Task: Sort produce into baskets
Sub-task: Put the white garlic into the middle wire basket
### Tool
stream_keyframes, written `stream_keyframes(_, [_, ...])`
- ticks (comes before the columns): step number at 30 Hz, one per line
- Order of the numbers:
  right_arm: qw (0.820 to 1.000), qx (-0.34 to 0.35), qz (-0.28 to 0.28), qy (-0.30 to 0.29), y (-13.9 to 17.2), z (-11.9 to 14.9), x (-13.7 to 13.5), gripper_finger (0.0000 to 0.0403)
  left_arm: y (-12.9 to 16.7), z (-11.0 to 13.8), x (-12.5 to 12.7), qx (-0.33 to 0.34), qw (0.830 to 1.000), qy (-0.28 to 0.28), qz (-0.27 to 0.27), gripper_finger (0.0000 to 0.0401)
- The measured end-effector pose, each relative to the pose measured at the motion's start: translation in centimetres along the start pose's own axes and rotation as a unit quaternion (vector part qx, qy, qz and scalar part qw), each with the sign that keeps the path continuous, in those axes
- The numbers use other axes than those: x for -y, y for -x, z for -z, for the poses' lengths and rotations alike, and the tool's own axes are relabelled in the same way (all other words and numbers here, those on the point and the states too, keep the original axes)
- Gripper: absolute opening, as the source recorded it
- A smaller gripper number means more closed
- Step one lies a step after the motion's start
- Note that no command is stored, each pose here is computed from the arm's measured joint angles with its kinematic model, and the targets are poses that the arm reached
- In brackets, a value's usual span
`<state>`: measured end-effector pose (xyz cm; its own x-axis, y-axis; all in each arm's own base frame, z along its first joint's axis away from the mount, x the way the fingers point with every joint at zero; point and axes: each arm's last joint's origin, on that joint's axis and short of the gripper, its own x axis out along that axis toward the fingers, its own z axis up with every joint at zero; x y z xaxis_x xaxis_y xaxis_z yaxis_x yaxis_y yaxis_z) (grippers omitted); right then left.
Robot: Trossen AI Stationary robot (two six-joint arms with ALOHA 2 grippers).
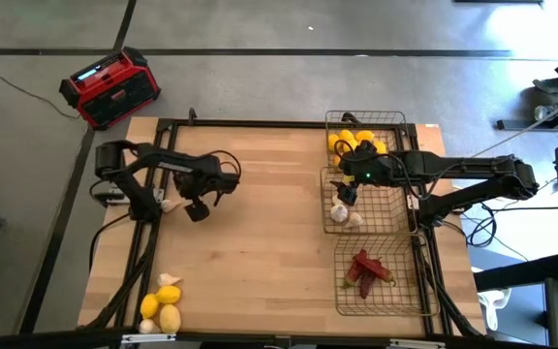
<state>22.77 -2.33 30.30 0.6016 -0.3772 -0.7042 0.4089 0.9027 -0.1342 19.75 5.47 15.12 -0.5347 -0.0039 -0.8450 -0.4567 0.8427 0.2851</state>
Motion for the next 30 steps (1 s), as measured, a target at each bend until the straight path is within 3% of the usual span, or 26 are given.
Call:
stream_keyframes(5, [1.0,0.0,0.0,0.0,0.0,0.0,0.0,0.0372,-2.3,0.1,-0.2,-0.048,0.999,-0.004,0.012,0.0301])
stream_keyframes(12, [1.0,0.009,-0.002,-0.003,0.0,-0.2,0.0,0.0372,-3.9,0.2,-0.3,-0.042,0.999,-0.013,0.021,0.0281])
stream_keyframes(30, [1.0,0.01,-0.002,-0.004,0.0,-0.2,0.0,0.0372,-4.6,-0.1,0.0,-0.016,0.998,-0.056,0.033,0.0068])
